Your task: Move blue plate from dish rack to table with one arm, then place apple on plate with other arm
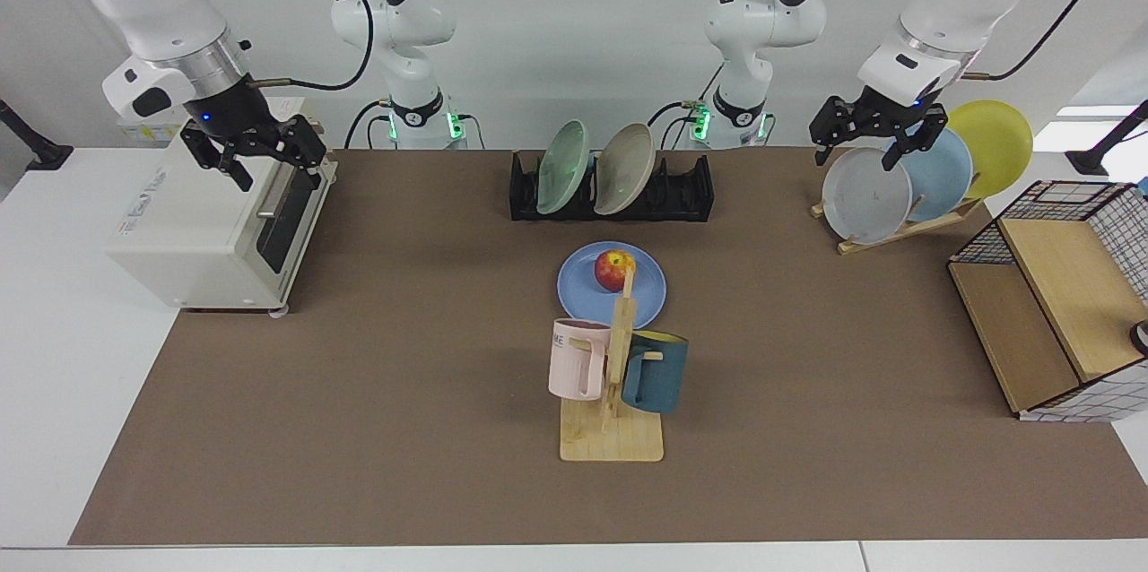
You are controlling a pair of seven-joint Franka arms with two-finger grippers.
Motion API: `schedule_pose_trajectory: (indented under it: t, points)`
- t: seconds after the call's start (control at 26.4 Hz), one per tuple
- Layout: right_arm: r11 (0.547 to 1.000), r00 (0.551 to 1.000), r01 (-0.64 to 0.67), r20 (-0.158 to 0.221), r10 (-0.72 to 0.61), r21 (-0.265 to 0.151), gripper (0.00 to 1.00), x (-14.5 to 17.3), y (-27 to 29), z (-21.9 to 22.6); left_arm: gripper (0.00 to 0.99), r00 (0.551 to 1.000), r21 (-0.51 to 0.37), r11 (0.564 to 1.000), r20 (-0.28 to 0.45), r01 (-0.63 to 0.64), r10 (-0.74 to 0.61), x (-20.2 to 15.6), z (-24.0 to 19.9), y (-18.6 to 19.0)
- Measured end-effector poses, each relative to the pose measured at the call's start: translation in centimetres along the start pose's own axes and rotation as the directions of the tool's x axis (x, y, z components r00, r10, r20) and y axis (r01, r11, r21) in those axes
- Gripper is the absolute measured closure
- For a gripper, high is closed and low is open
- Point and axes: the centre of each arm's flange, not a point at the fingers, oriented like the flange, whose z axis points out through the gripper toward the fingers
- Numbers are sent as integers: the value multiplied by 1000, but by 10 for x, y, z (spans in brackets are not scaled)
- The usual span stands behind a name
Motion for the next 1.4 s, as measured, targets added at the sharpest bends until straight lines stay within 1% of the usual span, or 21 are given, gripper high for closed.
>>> schedule_pose_trajectory:
  t: [0.15, 0.26, 0.45, 0.53, 0.68, 0.79, 0.87, 0.98, 1.02, 1.21, 1.4]
  points:
    - [1000, 1000, 23, 7, -23, 2, 0, -4, -22, 2, 0, 1000, 0, 1000, 0, 0, 0, 0, 0, 0]
    - [1000, 1000, 16, 15, -16, -2, 0, -8, -36, 6, 0, 1000, 0, 1000, 0, 0, 0, 0, 0, 0]
    - [1000, 1000, 6, 26, -6, -8, 0, -19, -39, 12, 0, 1000, 0, 1000, 0, 0, 0, 0, 0, 0]
    - [1000, 1000, 3, 21, -3, -12, 0, -23, -37, 13, 0, 1000, 0, 1000, 0, 0, 0, 0, 0, 0]
    - [999, 1000, -3, 8, 3, -32, 0, -31, -29, 14, 0, 1000, 0, 1000, 0, 0, 0, 0, 0, 0]
    - [999, 1000, -6, -12, 6, -42, 0, -35, -25, 17, 0, 1000, 0, 1000, 0, 0, 0, 0, 0, 0]
    - [998, 1000, -4, -21, 3, -55, 0, -38, -23, 19, 0, 1000, 0, 1000, 0, 0, 0, 0, 0, 0]
    - [997, 1000, 1, -23, -3, -83, 0, -44, -20, 23, 0, 1000, 0, 1000, 0, 0, 0, 0, 0, 0]
    - [996, 1000, 2, -24, -4, -87, 0, -47, -20, 24, 0, 1000, 0, 1000, 0, 0, 0, 0, 0, 0]
    - [996, 1000, -3, -25, 1, -87, 0, -55, -15, 24, 0, 1000, 0, 1000, 0, 0, 0, 0, 0, 0]
    - [996, 1000, -8, -30, 6, -89, 0, -55, -7, 22, 0, 1000, 0, 1000, 0, 0, 0, 0, 0, 0]
